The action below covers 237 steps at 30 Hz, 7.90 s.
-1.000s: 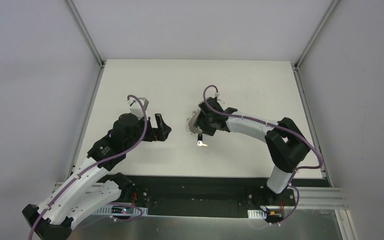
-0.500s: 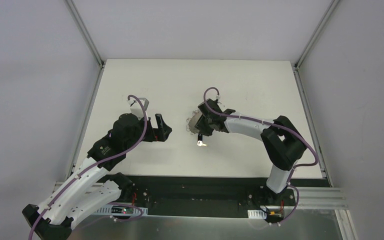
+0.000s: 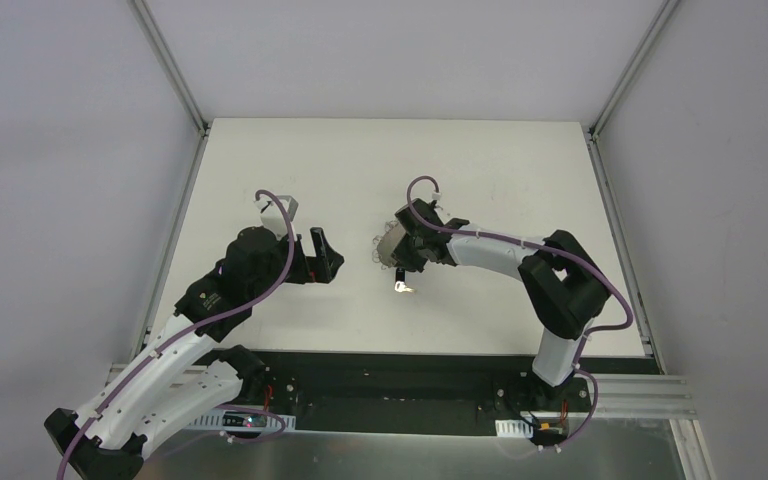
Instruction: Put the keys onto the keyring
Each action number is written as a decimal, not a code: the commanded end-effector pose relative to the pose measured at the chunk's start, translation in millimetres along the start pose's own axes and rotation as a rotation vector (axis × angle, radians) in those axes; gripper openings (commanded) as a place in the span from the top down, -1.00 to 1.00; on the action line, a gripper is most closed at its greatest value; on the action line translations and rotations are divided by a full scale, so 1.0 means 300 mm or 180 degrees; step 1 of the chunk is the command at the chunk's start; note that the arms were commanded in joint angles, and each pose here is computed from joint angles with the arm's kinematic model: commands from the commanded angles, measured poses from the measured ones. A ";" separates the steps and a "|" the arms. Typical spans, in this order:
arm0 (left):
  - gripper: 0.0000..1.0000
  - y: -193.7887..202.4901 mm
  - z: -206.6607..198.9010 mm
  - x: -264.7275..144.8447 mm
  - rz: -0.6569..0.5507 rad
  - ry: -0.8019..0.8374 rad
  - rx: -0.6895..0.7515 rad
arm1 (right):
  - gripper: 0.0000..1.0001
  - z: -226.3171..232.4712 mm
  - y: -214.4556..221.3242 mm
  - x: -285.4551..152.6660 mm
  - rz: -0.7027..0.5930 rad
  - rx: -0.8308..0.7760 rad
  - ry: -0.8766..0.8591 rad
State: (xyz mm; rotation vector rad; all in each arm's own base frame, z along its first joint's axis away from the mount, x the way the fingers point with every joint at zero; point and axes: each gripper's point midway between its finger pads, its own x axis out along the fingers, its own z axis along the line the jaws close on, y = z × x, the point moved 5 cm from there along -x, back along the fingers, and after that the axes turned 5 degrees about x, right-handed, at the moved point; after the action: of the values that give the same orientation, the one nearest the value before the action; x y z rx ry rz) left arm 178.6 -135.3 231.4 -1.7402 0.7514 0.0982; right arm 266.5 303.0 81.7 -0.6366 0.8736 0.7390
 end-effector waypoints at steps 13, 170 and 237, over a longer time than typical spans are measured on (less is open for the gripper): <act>-0.99 -0.009 -0.006 0.006 -0.0068 0.0050 -0.0054 | 0.89 -0.005 -0.004 0.019 0.0030 0.0094 0.0009; 0.81 -0.239 -0.421 -0.587 -0.1437 0.3997 0.0516 | 1.00 0.275 0.428 -1.339 -0.0186 -0.3385 -0.5070; 0.06 -0.137 -0.251 -0.364 -0.0945 0.2243 0.0273 | 0.00 -0.086 0.443 -0.667 0.0328 -0.2783 -0.2006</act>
State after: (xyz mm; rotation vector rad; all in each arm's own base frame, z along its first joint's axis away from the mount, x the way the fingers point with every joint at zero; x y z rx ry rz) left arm 85.2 -159.9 338.4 -1.7663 1.0387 -0.8510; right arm 65.5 306.1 241.1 -1.0779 -0.2221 1.3498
